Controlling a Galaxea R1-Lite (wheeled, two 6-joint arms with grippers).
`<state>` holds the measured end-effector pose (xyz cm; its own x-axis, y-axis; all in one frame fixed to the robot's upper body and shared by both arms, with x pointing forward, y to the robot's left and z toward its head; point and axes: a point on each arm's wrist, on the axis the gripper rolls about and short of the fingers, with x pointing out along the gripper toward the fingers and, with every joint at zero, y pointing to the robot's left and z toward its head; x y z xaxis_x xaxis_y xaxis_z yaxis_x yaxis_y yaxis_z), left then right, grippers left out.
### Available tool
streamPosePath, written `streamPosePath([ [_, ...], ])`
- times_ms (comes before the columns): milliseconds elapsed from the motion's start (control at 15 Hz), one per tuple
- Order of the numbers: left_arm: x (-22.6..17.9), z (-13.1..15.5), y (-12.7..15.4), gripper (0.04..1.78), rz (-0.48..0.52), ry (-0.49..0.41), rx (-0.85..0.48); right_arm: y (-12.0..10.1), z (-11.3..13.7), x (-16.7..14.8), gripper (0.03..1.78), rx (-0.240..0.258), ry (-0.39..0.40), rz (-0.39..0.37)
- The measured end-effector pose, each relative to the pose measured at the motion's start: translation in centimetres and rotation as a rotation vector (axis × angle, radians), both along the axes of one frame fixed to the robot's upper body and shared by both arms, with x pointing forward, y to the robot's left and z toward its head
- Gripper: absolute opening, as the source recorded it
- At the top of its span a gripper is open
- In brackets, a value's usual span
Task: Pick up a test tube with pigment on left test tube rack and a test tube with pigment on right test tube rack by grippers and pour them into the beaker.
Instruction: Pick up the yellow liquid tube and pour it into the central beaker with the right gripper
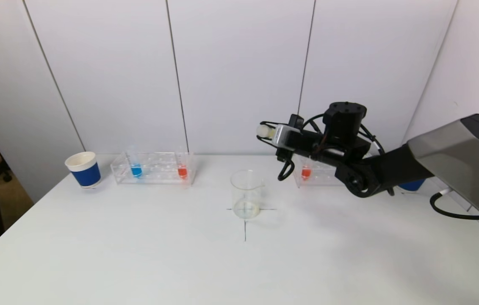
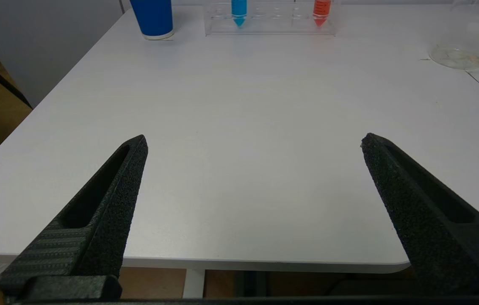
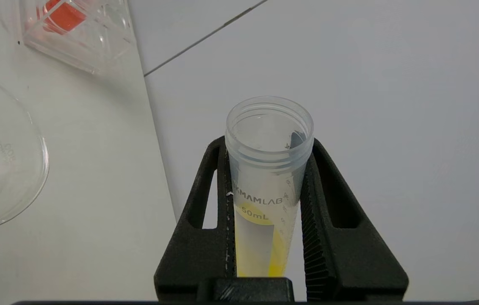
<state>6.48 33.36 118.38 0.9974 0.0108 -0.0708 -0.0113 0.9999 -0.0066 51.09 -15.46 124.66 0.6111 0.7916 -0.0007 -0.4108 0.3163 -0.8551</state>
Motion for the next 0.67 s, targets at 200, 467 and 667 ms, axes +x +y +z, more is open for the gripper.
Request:
streamPosePath([
  [200,0.0,0.0,0.0,1.76,0.0,0.0,0.0,0.4,-0.2,-0.2,0.49,-0.032,-0.037,0.013],
  [467,0.0,0.0,0.0,1.76,0.0,0.0,0.0,0.9,-0.5,-0.7,0.49,-0.07,-0.101,0.046],
  [667,0.0,0.0,0.0,1.76,0.0,0.0,0.0,1.4,-0.7,-1.0,0.49,-0.088,-0.125,0.059],
])
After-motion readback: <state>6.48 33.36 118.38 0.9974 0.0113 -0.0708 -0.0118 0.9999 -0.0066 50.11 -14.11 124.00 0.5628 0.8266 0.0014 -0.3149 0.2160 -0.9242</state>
